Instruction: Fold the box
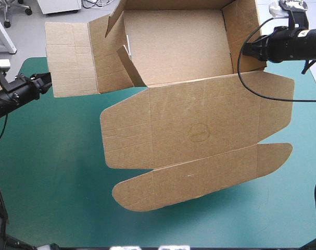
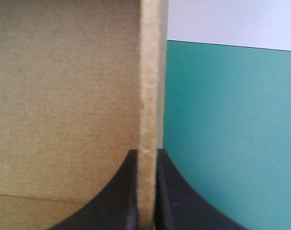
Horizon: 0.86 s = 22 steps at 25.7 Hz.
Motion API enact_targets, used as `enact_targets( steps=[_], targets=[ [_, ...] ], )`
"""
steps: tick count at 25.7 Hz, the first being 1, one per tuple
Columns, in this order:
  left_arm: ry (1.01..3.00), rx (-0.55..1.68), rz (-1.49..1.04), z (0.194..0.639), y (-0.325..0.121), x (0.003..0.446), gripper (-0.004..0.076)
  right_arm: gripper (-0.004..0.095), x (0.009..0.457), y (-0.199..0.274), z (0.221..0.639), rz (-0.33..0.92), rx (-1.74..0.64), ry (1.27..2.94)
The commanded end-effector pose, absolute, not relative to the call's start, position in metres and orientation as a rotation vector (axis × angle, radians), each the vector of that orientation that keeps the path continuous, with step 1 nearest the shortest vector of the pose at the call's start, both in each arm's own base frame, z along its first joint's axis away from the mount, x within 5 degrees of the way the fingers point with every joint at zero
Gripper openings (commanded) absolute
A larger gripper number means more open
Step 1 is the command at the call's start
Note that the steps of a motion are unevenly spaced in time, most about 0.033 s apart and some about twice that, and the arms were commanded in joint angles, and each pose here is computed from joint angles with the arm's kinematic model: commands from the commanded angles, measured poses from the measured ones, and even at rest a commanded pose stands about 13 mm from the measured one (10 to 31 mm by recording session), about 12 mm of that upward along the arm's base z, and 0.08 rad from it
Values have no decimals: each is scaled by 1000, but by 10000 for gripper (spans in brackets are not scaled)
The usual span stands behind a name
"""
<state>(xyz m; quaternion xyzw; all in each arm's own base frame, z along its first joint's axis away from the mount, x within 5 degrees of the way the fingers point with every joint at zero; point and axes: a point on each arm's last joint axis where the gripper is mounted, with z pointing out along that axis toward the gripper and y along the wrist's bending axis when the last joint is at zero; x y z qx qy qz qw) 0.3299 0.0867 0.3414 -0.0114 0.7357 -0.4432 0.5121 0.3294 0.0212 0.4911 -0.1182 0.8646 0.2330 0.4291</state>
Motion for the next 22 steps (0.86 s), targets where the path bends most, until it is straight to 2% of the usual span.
enact_targets(
  steps=[1, 3, 10, 22],
  targets=[
    [1663, 4, -1177, 356, 89, 328, 4, -13, 308, 26, 516, 639, -307, 2067],
    [1699, 23, -1215, 345, 79, 337, 4, -13, 307, 29, 518, 683, -318, 2047],
    [1726, 126, -1302, 337, 40, 348, 4, -13, 306, 30, 518, 690, -320, 2044],
    [1662, 191, -1488, 354, -17, 347, 4, -13, 306, 30, 518, 690, -320, 2044]
  ],
)
